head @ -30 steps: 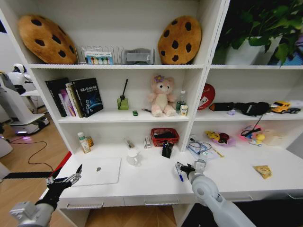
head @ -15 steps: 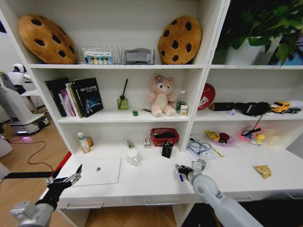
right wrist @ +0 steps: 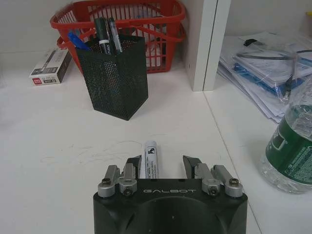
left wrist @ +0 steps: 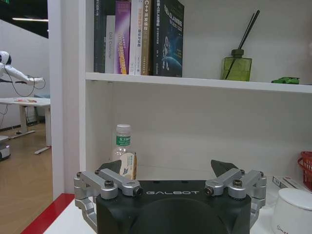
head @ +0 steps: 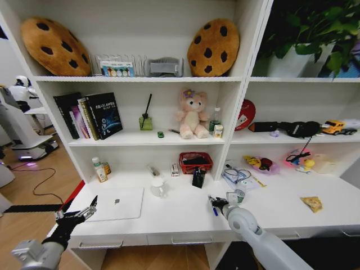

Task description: Organize the objects on the table.

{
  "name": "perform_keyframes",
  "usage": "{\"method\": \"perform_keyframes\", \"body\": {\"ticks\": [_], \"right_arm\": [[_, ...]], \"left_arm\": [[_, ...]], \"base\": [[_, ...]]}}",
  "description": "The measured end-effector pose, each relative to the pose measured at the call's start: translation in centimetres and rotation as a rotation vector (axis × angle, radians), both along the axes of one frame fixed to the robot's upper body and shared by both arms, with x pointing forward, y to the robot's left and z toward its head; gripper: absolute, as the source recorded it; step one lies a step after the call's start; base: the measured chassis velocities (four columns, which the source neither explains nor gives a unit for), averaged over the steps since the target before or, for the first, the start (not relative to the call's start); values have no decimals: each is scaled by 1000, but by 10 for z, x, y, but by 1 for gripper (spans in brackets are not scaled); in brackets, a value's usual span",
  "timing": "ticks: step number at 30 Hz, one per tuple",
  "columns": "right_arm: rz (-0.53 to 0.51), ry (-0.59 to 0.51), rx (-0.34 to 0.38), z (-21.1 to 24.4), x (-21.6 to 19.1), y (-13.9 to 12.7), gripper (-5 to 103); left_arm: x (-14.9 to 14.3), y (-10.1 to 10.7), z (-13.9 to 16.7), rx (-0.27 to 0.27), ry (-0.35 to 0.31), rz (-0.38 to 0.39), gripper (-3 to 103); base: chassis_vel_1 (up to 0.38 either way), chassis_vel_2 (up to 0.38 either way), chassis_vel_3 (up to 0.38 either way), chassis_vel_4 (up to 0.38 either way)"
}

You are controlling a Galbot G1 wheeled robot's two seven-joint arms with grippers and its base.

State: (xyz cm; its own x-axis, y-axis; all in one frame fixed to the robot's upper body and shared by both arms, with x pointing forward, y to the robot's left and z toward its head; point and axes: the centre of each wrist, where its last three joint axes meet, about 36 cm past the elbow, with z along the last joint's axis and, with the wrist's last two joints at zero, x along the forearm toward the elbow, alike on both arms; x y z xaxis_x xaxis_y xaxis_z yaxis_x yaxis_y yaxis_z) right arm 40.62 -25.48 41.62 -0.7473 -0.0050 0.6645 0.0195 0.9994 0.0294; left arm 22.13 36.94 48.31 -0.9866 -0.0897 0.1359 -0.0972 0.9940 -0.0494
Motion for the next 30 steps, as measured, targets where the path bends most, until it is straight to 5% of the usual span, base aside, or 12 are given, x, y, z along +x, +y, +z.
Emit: {"method": "perform_keyframes", "body": {"ticks": [8, 30], "right_arm": [[2, -1, -1, -3, 7, 3, 54], [20, 19, 6, -19, 21, 3, 38]], "left_arm": [[0, 0, 0, 0, 0, 0, 100], [0, 0, 0, 0, 0, 0, 100]], "base": [[0, 0, 0, 0], [0, 0, 0, 0]]}}
